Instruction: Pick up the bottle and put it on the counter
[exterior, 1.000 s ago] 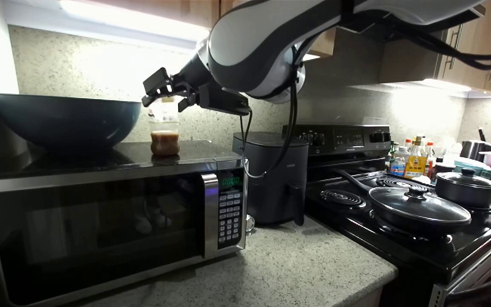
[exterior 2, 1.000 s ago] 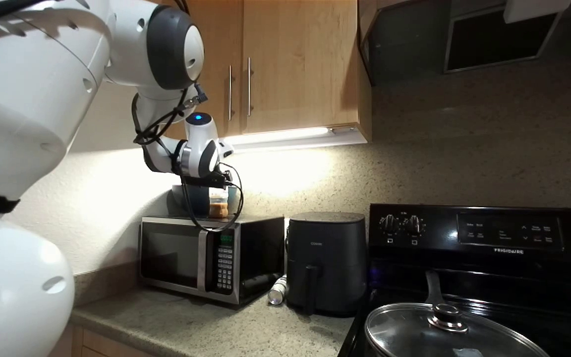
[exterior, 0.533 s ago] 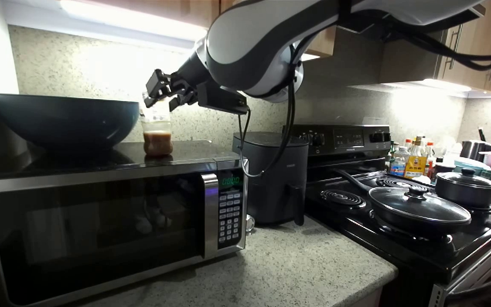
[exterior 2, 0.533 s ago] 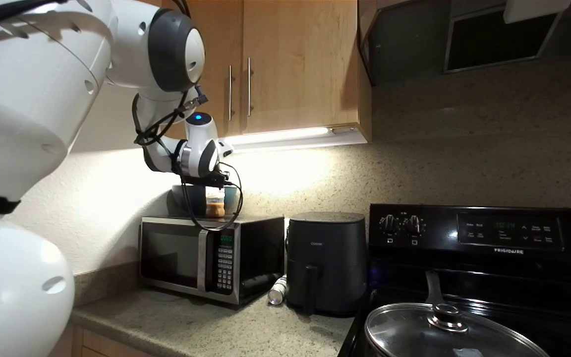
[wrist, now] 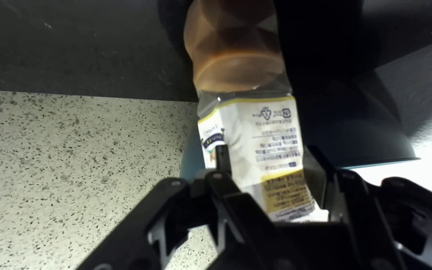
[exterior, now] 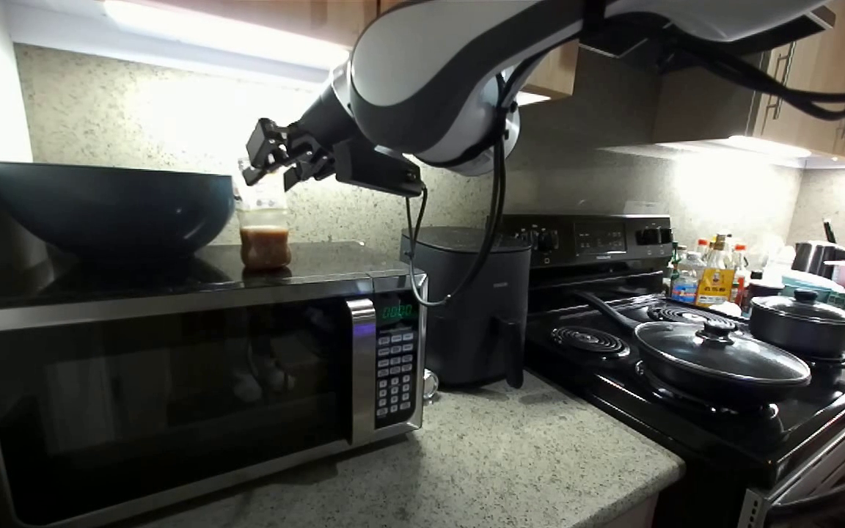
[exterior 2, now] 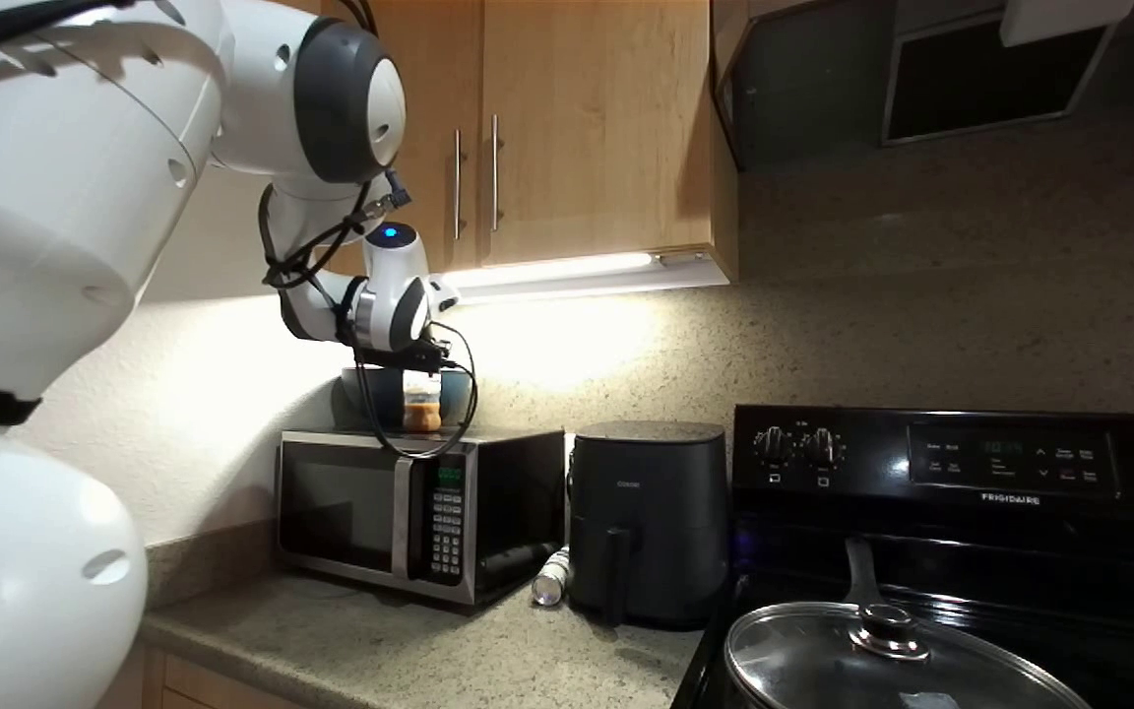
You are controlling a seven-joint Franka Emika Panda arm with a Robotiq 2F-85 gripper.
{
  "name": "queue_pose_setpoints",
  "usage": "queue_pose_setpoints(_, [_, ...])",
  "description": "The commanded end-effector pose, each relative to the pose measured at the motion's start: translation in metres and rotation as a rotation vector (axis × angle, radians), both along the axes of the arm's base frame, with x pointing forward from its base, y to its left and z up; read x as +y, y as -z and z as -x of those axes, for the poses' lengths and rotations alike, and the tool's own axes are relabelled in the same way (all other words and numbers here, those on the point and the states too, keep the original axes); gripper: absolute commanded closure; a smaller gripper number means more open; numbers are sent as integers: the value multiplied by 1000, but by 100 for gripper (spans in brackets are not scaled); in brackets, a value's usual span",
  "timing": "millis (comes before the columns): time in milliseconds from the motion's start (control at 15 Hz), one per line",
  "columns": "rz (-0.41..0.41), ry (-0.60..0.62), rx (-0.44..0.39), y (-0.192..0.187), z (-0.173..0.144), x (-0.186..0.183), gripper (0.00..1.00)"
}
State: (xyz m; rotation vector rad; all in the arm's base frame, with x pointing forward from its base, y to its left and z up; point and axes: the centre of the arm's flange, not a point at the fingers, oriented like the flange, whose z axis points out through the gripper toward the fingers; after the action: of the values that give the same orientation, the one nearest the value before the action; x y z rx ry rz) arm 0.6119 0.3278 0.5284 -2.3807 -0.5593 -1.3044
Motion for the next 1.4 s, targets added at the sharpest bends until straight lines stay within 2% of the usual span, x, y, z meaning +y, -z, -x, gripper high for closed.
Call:
queue_pose_setpoints(0, [1, 0, 1, 0, 0, 0, 44])
queue_pose_setpoints(67, [0, -1, 1, 0, 0, 0, 11])
queue_pose_setpoints(200, [13, 16, -11, -1, 4, 4, 2])
queue_pose_setpoints(667, [57, 42, -128, -25, 17, 18, 0])
queue_pose_setpoints(933, [50, 59, -163, -37, 23, 21, 0])
queue_pose_setpoints(1000, [46, 65, -161, -38, 22, 22, 25])
queue_pose_setpoints(1067, [43, 69, -155, -39, 22, 22, 26])
queue_pose_setpoints(1333, [37, 84, -149, -39, 22, 21, 53])
